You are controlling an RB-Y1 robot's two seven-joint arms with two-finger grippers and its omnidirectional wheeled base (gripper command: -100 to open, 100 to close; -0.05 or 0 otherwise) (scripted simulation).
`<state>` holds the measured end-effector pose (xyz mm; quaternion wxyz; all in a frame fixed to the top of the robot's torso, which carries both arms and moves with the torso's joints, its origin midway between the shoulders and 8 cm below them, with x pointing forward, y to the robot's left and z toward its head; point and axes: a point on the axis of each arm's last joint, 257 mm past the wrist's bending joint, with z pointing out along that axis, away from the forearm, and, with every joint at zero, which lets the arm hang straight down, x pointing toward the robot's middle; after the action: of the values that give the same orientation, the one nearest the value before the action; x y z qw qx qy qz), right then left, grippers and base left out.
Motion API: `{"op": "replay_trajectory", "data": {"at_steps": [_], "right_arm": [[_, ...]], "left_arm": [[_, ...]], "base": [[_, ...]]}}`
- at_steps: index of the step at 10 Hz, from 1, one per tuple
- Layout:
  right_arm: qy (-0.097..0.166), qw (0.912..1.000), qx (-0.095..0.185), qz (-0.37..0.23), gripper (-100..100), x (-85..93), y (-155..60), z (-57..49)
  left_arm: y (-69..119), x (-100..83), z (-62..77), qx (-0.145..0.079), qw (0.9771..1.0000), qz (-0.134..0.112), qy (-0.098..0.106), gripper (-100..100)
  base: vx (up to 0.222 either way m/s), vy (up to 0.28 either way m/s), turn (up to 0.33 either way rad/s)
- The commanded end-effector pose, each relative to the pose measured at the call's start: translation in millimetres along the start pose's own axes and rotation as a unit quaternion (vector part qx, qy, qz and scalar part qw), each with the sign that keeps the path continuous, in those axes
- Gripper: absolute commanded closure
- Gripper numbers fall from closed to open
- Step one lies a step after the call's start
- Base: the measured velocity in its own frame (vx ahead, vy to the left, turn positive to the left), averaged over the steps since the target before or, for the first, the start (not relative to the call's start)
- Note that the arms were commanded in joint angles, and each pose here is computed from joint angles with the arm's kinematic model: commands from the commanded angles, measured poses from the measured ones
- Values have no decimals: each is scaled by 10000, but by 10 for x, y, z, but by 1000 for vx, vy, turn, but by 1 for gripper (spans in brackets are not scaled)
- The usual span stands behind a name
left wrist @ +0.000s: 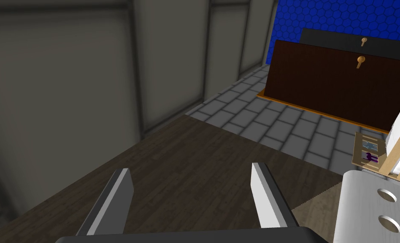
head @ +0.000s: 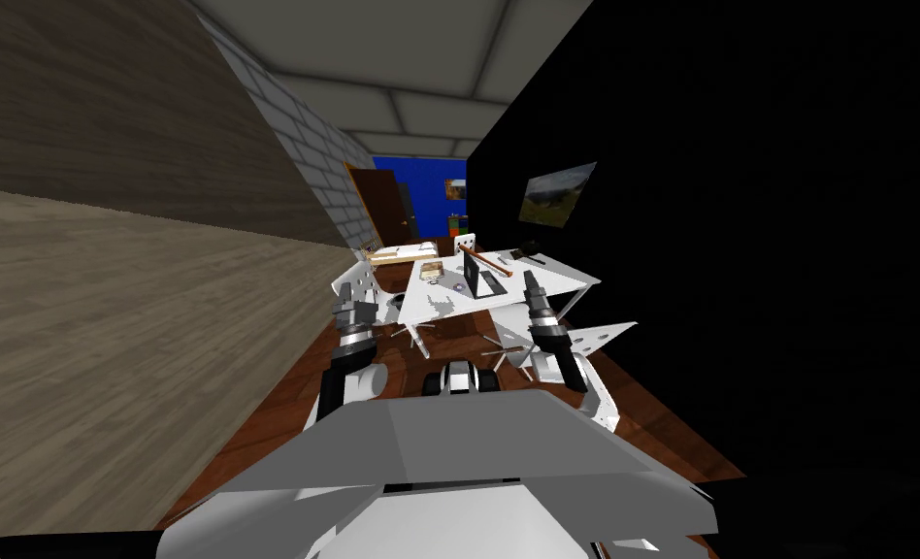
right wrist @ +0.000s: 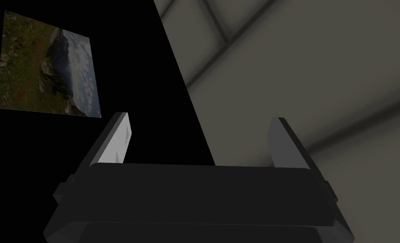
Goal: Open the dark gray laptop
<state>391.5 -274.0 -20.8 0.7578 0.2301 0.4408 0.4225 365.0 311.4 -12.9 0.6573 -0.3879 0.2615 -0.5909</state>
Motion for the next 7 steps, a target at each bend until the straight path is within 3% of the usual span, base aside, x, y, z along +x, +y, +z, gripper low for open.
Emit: {"op": "replay_trajectory", "data": {"at_steps": [1,3,6,7], "right_arm": [[228,9985,-7,-503,-100,116,-7,27],[501,9931,-37,-1058,-100,272,-19,64],[632,9866,-69,-1502,-100,351,-26,81],[761,9803,-101,-1822,-100,429,-32,97]], "left_arm": [[0,0,0,0,10000,0,0,0],[0,0,0,0,10000,0,0,0],[0,0,0,0,10000,0,0,0],[0,0,0,0,10000,0,0,0]], "base": [[24,16,-1],[21,17,-7],[18,16,-4],[15,19,-5]]}}
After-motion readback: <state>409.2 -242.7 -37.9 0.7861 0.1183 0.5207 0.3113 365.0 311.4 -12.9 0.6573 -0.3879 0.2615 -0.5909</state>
